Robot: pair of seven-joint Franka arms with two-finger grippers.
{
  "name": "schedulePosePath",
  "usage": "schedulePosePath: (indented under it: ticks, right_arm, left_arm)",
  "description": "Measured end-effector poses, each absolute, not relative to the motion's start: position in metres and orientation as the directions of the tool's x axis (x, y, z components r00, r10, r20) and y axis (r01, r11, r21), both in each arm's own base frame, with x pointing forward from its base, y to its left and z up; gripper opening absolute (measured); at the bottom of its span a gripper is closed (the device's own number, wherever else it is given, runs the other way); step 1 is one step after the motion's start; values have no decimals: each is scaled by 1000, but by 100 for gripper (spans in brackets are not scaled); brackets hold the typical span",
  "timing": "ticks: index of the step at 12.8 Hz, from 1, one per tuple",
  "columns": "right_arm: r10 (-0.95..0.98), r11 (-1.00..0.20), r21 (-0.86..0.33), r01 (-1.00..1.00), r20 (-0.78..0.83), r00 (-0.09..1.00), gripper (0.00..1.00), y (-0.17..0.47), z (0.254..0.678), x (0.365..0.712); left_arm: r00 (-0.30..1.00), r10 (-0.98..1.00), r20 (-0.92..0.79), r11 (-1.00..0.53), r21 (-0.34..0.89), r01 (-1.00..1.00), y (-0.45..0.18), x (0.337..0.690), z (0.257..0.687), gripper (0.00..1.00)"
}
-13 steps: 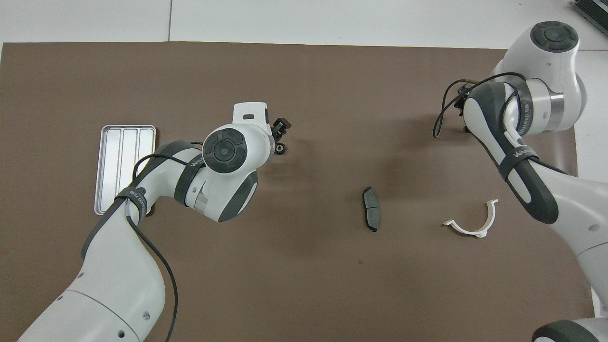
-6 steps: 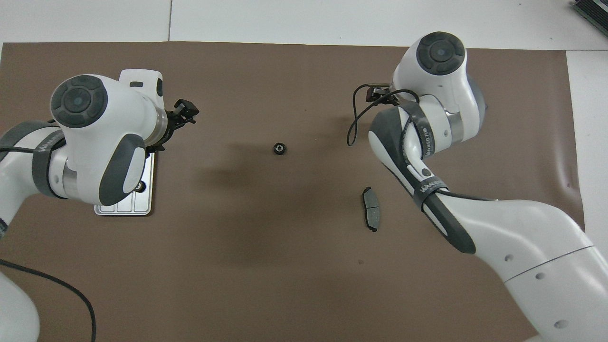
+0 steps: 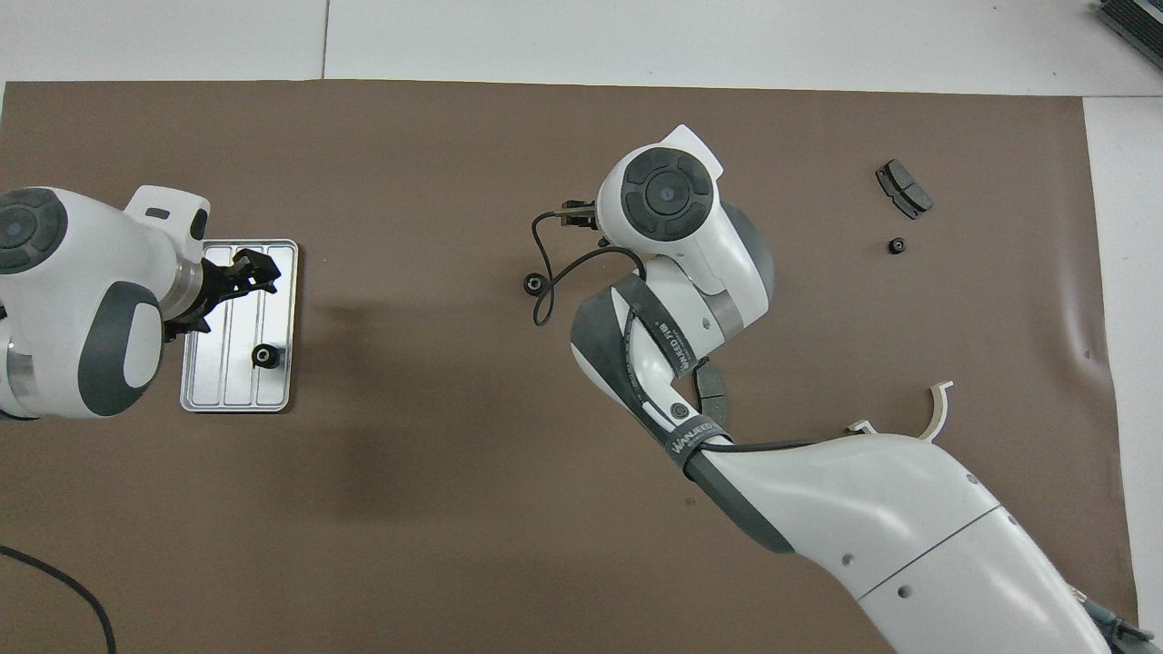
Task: Place bearing gear from tray to pile
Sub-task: 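Reach the right gripper to the second gear while the left gripper returns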
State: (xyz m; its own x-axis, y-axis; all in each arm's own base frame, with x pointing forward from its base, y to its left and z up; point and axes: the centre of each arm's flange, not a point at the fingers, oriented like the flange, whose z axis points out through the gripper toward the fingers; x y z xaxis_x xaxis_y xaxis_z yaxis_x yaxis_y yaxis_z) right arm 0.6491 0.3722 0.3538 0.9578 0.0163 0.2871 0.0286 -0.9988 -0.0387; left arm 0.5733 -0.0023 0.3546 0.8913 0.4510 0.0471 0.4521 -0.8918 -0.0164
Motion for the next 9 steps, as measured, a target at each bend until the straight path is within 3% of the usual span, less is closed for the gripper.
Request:
schedulePosePath:
  ticks: [2, 4, 5, 8, 9]
  right_arm:
    - [42, -997, -47, 57, 276, 960, 100, 407, 334, 622]
    - [67, -996, -43, 81, 259, 964, 100, 430, 318, 601]
    - [84, -994, -40, 97, 257, 963, 100, 436, 311, 594]
    - [130, -990, -19, 141, 274, 953, 100, 445, 302, 583]
    - [140, -989, -13, 150, 289, 947, 94, 444, 302, 584]
  left_arm:
    - [894, 446, 56, -895, 1, 446, 7, 555, 337, 94]
    - [891, 451, 48, -893, 22, 450, -1, 544, 325, 66]
    - [890, 454, 48, -891, 33, 453, -4, 542, 323, 61]
    - [891, 452, 35, -892, 34, 451, -9, 535, 313, 56]
    - [892, 451, 33, -892, 33, 450, -9, 534, 311, 56]
